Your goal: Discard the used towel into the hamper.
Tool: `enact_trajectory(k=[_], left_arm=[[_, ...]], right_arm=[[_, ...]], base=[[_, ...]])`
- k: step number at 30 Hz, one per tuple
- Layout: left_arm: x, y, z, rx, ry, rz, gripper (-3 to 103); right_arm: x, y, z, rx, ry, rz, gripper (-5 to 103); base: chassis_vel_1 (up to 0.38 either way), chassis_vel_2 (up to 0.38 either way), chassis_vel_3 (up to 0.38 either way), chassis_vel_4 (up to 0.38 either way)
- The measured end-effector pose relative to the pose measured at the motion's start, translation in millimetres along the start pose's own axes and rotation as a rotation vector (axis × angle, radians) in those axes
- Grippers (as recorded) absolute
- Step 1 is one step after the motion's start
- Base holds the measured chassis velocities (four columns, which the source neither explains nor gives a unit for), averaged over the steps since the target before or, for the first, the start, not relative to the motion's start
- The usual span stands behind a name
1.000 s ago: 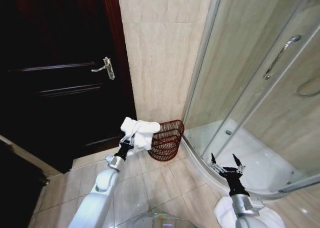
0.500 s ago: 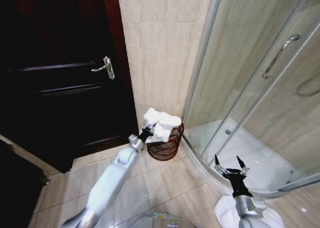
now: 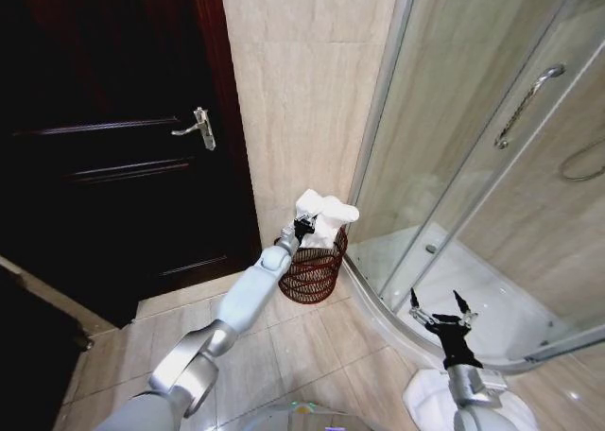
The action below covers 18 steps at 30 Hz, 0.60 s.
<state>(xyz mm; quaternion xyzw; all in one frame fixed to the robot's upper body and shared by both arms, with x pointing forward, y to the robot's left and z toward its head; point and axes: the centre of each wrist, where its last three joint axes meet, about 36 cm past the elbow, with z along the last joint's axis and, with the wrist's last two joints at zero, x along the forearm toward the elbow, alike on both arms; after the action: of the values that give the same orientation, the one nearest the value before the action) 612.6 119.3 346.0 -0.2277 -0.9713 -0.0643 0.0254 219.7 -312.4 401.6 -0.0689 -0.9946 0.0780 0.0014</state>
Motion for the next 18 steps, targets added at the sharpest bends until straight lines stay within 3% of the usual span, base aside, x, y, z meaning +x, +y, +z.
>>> enact_trajectory(k=[3, 10, 13, 17, 18], left_arm=[[1.6, 2.1, 17.0, -0.031, 0.090, -0.036, 9], [6.7, -11.4, 33.8, -0.044, 0.220, -0.002, 6], [6.6, -20.5, 37.5, -0.041, 0.239, 0.008, 15], [9.3, -26.9, 28.9, -0.036, 0.244, 0.009, 37], [9.3, -26.9, 28.9, -0.036, 0.244, 0.009, 37]], right_arm=[[2.9, 0.1, -0.3, -0.009, 0.000, -0.001, 100], [9.2, -1.4, 0.2, -0.020, -0.012, 0.000, 100], [10.9, -2.3, -1.1, -0.021, -0.021, 0.002, 100], [14.3, -2.6, -1.3, -0.022, -0.031, 0.001, 100], [14.3, -2.6, -1.3, -0.022, -0.031, 0.001, 100]], base=[[0.000, 0.000, 0.000, 0.000], [0.000, 0.000, 0.000, 0.000], [0.000, 0.000, 0.000, 0.000], [0.000, 0.000, 0.000, 0.000], [0.000, 0.000, 0.000, 0.000]])
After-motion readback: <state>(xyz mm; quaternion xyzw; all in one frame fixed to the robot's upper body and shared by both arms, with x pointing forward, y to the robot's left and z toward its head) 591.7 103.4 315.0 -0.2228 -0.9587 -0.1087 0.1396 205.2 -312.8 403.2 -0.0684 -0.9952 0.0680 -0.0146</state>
